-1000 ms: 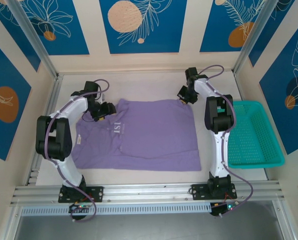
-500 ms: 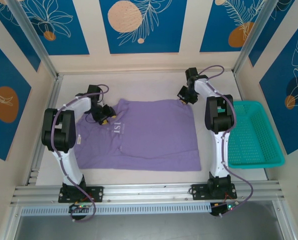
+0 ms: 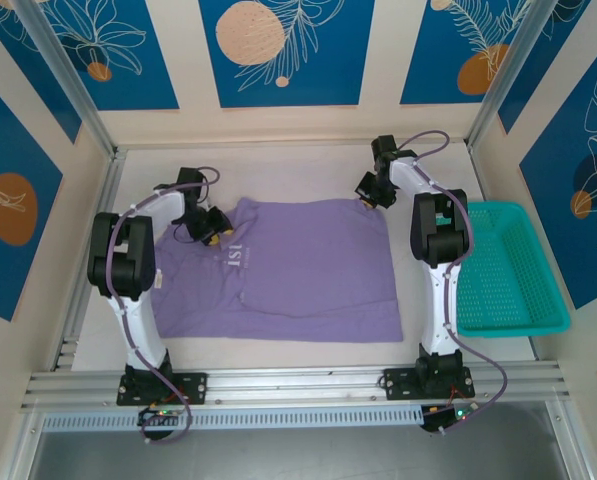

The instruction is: Fold and stack the t-shirts

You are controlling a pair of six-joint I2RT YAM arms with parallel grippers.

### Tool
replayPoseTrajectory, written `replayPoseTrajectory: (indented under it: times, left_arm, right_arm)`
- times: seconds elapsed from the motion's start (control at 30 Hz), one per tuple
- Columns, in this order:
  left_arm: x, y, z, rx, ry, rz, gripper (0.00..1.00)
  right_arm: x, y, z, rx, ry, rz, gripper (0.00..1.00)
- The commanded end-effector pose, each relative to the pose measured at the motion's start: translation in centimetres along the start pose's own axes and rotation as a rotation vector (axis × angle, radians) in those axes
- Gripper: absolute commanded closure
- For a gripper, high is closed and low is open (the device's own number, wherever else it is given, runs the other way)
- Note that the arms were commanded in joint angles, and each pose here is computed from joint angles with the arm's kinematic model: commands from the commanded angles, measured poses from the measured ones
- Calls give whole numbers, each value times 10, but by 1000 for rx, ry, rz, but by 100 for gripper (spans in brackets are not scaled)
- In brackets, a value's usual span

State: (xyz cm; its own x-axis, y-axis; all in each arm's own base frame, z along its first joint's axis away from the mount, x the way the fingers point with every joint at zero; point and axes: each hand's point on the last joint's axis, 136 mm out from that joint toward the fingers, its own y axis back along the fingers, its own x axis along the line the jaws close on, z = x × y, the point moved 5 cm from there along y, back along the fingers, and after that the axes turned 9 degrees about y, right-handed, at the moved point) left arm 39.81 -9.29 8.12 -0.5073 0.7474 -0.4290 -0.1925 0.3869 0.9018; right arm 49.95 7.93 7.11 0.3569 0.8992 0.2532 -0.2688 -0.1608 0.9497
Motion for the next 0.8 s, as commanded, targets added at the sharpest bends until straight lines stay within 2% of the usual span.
replayPoseTrajectory:
  times: [0.0, 0.23, 0.37, 0.43, 0.5, 0.6, 0.67, 0.77]
  left_arm:
    - [0, 4, 7, -14, -35, 20, 66]
    - [3, -4, 11, -12, -51, 41, 70]
    - [2, -5, 12, -14, -56, 38, 82]
    - [1, -4, 14, -22, -65, 35, 91]
    - [-3, 0, 15, -41, -89, 27, 100]
    - [-9, 7, 17, -75, -141, 20, 100]
    - [-14, 12, 18, -100, -174, 14, 100]
    - [-19, 19, 16, -136, -215, 4, 100]
  right_arm:
    - [-2, 14, -3, 5, 7, 7, 94]
    - [-4, 14, -2, 6, 6, 6, 94]
    - [-6, 17, 0, -1, 4, -4, 91]
    - [-8, 20, 2, -12, 1, -9, 87]
    - [-11, 25, 4, -24, -5, -21, 79]
    - [-16, 33, 9, -50, -20, -41, 64]
    - [-20, 40, 13, -68, -28, -44, 59]
    - [-27, 45, 20, -85, -38, -45, 57]
